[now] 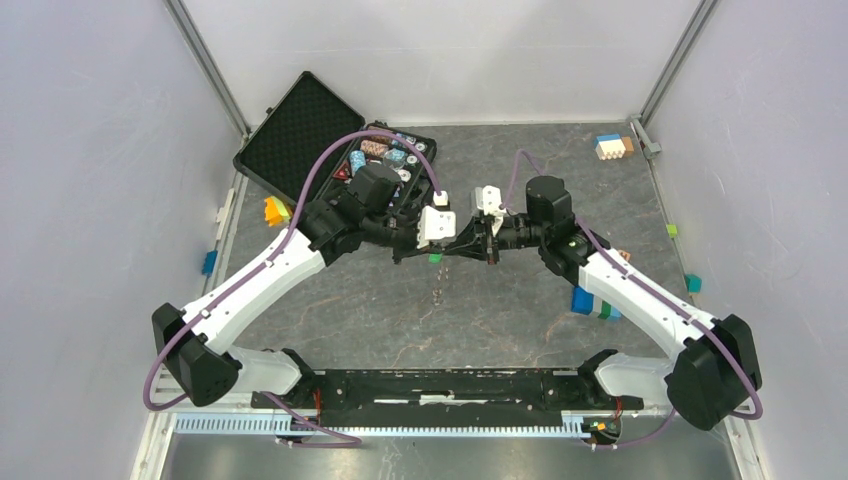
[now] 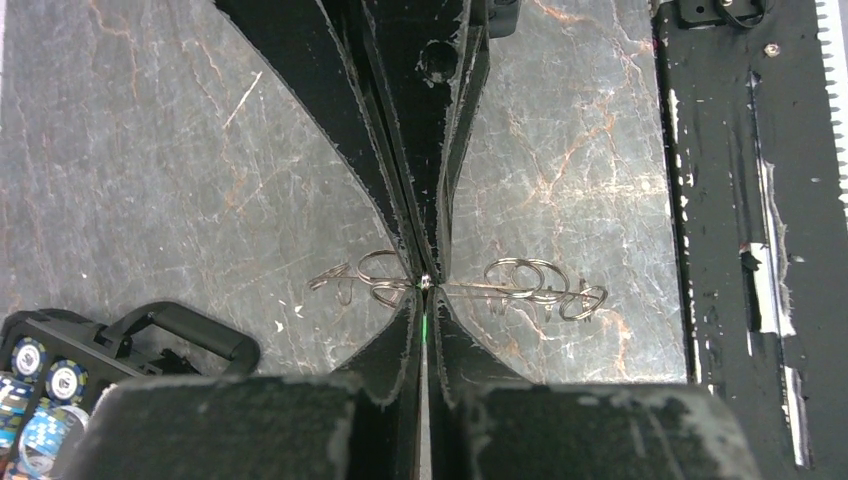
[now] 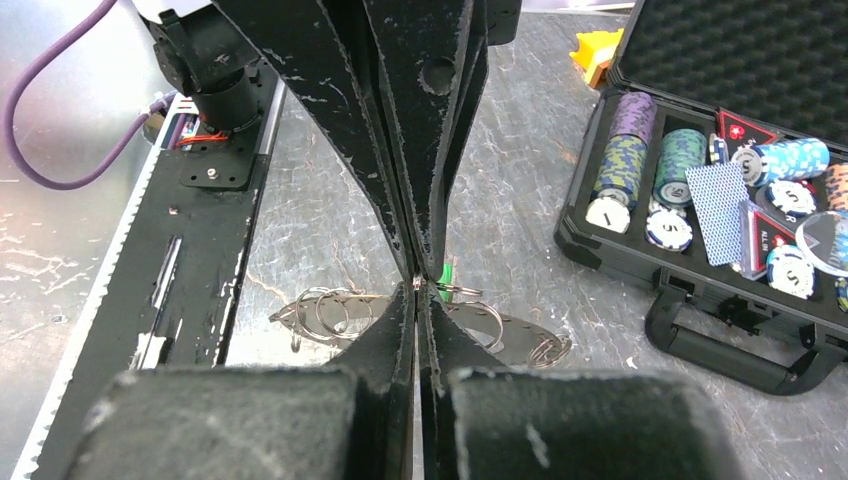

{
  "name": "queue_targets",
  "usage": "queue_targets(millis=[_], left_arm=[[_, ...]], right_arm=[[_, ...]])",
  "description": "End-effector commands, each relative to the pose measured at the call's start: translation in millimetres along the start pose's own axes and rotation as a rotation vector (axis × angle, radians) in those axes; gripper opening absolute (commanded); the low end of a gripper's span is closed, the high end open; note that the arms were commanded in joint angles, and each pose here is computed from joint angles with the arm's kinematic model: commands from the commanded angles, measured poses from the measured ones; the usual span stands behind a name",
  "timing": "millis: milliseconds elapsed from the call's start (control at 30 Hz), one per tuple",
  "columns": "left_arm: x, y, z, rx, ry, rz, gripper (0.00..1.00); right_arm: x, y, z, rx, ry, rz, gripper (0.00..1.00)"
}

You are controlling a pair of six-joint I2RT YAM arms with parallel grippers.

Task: Put the keys on the keyring

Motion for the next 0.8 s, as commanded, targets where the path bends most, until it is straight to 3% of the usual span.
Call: queue_targets(millis=[0,233,333,767], left_arm=[[2,18,-3,-0.093,0.023,0.03,0.09],[6,15,-16,-0.12,0.041,0.023,0.38],[7,7,-20,-0.136,0.048,0.025,0.44],[9,0,0,-0.21,0.006,0.058,0.43]], right_arm=[[-4,27,-5,-0.052,-0.031,-0.093,0.0],[-2,41,-14,-0.077,-0.042,-0.135,0.0],[-1,45,-16,-0.09,-0.041,-0.135,0.0],[-2,51,-19,-0.129,-0.02,-0.106,0.0]])
Point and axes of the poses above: each gripper's point midway between its finger pads, its own z axis out along the fingers, its own x axis along the line the jaws close on, y = z × x, the point moved 5 cm from there along -z, back along the fingers, and after that the axes turned 2 degrees about -z, right-handed, at the moved point
